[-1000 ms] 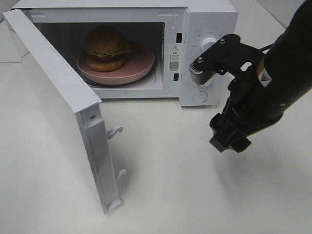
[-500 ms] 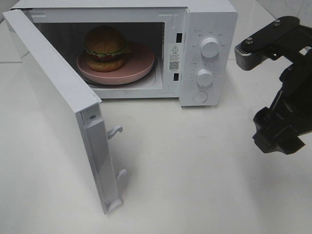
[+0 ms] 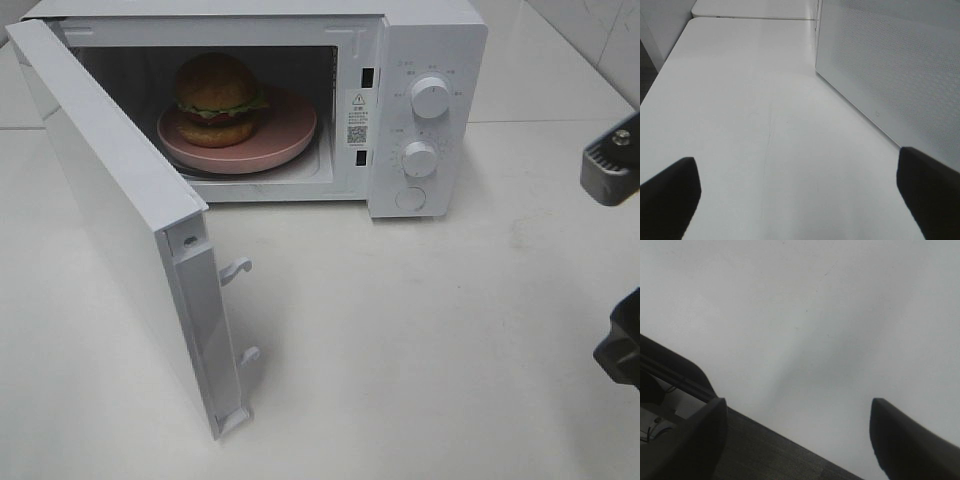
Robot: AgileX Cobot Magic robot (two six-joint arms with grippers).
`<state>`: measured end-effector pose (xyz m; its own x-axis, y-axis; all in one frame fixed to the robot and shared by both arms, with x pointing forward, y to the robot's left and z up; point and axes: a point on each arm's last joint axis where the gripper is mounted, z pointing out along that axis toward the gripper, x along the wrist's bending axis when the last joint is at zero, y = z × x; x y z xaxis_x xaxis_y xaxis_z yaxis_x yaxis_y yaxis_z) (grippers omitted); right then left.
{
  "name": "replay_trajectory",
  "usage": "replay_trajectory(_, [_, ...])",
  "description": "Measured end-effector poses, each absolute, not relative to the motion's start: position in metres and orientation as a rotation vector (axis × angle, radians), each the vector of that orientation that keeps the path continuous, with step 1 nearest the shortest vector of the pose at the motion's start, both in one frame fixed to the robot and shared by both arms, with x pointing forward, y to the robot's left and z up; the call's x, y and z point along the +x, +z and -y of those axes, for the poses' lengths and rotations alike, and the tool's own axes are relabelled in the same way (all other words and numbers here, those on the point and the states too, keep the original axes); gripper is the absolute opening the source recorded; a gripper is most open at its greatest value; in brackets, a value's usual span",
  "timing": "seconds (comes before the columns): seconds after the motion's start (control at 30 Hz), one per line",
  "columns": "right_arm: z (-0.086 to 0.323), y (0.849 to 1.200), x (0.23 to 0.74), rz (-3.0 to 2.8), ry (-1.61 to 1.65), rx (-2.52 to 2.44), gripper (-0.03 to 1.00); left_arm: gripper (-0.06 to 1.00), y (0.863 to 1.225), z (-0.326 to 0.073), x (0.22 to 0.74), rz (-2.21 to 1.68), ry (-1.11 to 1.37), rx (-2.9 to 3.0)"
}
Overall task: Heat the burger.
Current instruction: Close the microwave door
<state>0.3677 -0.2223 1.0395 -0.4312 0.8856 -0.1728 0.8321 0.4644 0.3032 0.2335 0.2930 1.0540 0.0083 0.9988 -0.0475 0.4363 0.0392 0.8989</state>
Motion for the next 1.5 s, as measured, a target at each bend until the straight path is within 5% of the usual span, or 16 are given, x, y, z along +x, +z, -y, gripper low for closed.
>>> replay_trajectory(0.87, [0.298,1.047,0.291,-1.868,0.647,1.807,0.76,0.99,1.054,-0.293,0.233,-1.538,0.913,1.505])
replay_trajectory(1.5, [0.308,1.051,0.231,-1.550,1.014,1.699,0.76,0.99,1.054,-0.293,0.233,-1.538,0.913,1.505])
